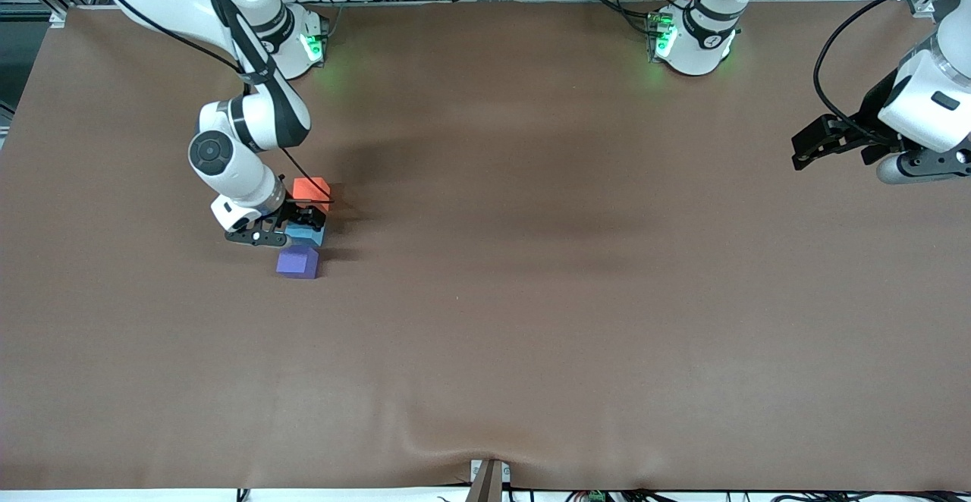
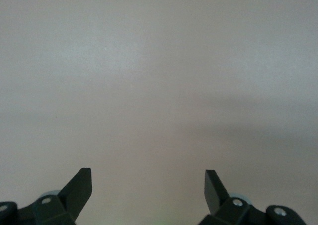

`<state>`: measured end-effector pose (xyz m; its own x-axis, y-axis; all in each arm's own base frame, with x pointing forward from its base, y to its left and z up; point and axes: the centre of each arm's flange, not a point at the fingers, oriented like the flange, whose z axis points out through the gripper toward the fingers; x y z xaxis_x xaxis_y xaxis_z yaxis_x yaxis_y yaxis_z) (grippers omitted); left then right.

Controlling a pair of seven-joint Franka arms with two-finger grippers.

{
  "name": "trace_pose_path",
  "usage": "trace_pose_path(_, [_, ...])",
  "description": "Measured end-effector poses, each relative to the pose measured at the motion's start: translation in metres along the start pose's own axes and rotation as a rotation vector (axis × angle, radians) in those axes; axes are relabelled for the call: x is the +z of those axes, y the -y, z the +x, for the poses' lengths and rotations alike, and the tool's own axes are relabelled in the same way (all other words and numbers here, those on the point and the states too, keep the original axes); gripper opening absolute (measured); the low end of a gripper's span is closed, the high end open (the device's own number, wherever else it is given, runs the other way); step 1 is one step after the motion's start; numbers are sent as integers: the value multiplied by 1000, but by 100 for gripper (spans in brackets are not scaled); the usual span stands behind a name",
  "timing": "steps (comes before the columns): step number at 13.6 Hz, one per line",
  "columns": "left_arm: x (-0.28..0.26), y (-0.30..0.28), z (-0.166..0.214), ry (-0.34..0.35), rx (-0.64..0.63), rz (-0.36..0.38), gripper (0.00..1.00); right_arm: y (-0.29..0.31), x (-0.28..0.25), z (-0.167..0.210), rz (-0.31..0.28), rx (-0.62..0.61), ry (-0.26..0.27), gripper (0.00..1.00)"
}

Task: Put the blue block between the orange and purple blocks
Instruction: 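Open the right gripper and lift it off the blue block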

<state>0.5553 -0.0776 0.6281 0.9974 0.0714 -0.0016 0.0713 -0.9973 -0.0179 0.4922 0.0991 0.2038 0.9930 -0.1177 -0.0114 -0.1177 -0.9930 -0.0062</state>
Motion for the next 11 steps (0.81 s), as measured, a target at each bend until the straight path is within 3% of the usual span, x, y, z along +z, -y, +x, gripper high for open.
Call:
trace_pose_path(3, [0, 0, 0, 0, 0, 0, 100, 5, -27, 12, -17, -1, 57, 100])
trace_pose_path(6, [0, 0, 0, 0, -1, 0, 100, 14, -92, 30, -30, 1, 133, 100])
trace_pose_path(11, [0, 1, 0, 0, -1, 0, 100, 33, -201, 56, 32, 21, 187, 100])
